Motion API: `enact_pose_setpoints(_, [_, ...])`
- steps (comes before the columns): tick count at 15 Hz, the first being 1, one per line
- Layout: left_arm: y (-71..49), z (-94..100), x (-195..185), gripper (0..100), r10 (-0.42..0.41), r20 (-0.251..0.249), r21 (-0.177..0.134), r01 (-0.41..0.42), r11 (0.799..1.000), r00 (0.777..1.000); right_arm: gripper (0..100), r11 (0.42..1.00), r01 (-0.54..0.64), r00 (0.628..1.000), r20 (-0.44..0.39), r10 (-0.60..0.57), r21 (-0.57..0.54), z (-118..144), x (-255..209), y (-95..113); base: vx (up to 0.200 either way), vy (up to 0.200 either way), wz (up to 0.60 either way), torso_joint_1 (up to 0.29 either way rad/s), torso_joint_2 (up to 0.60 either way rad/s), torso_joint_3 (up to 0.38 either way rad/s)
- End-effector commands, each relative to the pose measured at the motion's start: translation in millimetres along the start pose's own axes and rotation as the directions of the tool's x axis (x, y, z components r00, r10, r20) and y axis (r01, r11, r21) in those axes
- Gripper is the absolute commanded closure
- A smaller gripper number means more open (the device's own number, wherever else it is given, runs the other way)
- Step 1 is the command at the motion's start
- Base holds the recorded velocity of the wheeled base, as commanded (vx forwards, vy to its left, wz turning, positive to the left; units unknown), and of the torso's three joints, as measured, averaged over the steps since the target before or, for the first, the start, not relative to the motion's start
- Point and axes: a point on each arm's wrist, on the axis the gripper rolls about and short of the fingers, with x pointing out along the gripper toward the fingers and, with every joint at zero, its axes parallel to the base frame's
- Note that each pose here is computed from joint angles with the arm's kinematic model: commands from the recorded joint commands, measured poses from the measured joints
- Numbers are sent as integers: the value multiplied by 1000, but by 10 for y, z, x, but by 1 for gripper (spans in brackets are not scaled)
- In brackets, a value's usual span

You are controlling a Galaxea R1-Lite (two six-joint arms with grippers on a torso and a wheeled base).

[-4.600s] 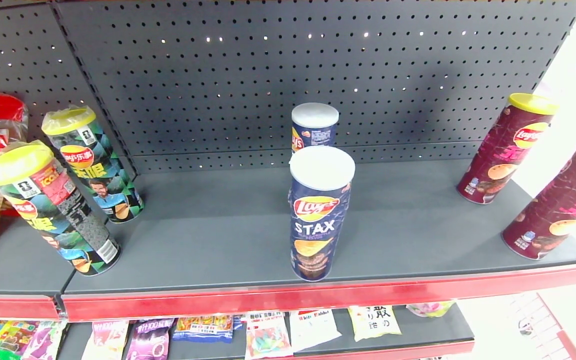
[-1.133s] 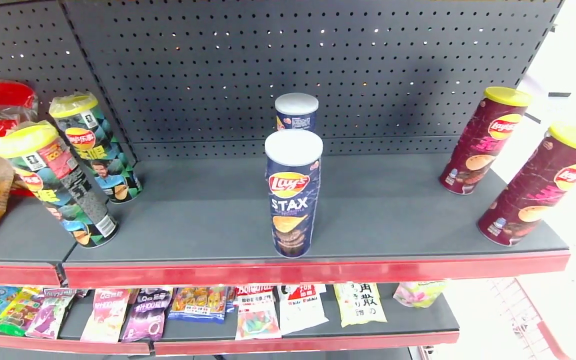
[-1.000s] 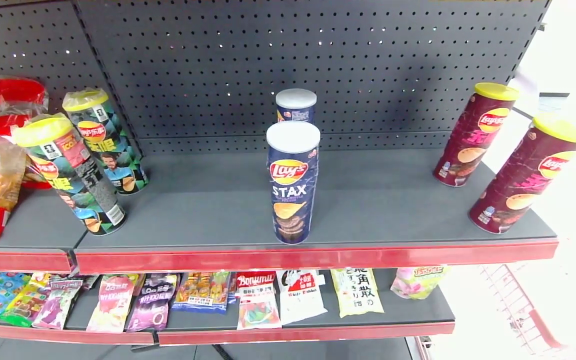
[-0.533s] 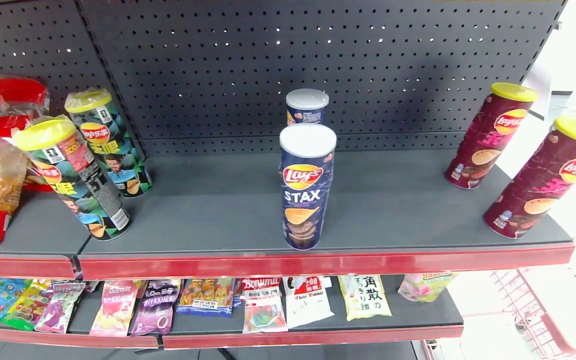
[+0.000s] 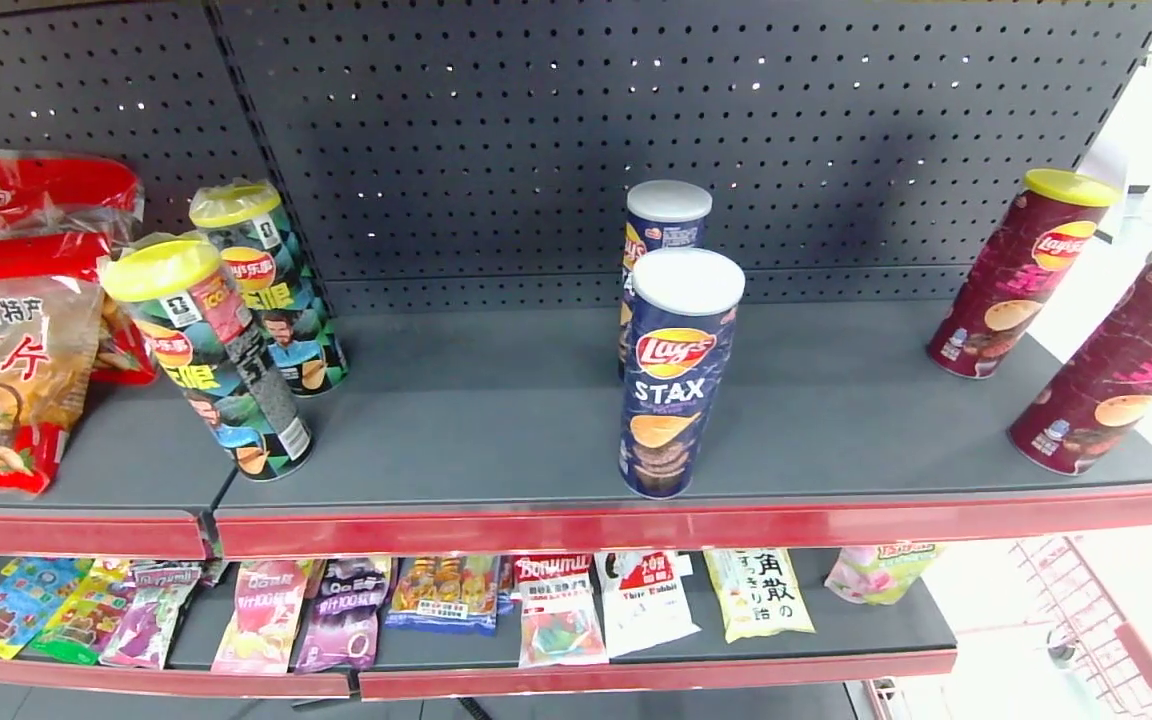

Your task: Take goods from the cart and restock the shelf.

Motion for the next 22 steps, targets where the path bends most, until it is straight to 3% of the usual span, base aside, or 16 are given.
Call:
enact_pose_setpoints(1, [0,0,1,0,0,-1,-1,0,1000,1000,0,1000,0,1000,-1,0,0,0,1,0,0,0,0,0,0,0])
enact_pose_setpoints(18, [0,0,1,0,0,-1,1,0,1000,1000,0,1000,-8,1000,-3,8,-10,10,2,1,0,0,0,0,0,0])
enact_pose_setpoints(19, [0,0,1,0,0,-1,-1,0,1000,1000,0,998,-62,998,32,61,11,476,4,-3,0,0,0,0,0,0])
enact_pose_setpoints(20, [0,0,1,0,0,-1,1,0,1000,1000,0,996,-74,997,5,74,42,693,80,-3,0,0,0,0,0,0])
enact_pose_setpoints(21, [0,0,1,0,0,-1,-1,0,1000,1000,0,980,-121,992,-9,124,159,1398,360,20,0,0,0,0,0,0])
enact_pose_setpoints(22, [0,0,1,0,0,-1,-1,0,1000,1000,0,971,-184,980,-47,193,152,1558,549,77,0,0,0,0,0,0])
